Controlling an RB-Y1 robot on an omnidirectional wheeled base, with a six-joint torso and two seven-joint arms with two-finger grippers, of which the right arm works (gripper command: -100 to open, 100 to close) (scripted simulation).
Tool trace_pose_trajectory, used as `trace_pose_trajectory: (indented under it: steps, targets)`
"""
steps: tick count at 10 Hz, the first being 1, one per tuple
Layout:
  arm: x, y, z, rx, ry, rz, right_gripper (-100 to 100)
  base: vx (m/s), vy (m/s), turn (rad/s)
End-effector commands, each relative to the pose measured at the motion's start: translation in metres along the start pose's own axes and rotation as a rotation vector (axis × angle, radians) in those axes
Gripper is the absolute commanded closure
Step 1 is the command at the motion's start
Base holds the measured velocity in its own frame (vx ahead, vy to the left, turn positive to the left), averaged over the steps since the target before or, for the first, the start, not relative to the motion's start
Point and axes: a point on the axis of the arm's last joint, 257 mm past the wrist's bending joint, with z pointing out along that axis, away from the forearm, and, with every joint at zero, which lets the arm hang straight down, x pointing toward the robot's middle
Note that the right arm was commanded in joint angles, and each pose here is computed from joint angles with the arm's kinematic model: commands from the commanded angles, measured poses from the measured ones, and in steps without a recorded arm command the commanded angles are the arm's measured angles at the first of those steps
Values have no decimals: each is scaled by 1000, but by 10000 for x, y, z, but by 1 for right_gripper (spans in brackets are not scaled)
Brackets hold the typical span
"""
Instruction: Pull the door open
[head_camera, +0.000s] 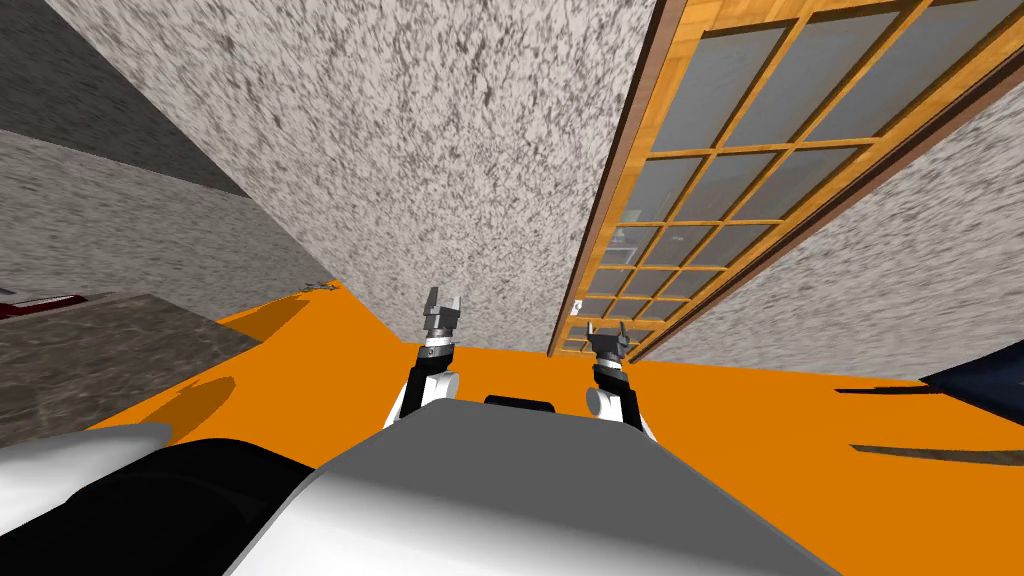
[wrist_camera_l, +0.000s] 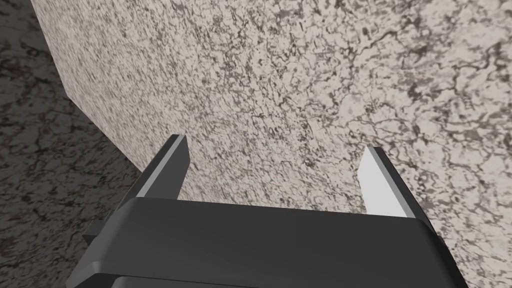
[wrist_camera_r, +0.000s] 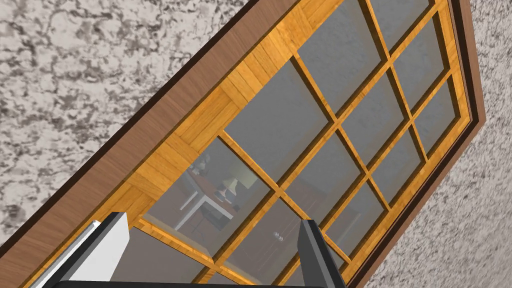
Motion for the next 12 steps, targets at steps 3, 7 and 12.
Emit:
trace_pose_trajectory:
  steps: [3,7,12]
  targets:
    - [-233,-134,-46,6,-46,99,-100,15,-67,131]
    - [-412,-233,-98,9,-85,169,-100,14,-79,125]
    - [-812,-418,-228,-5,-174,335,-100,3,-108,190]
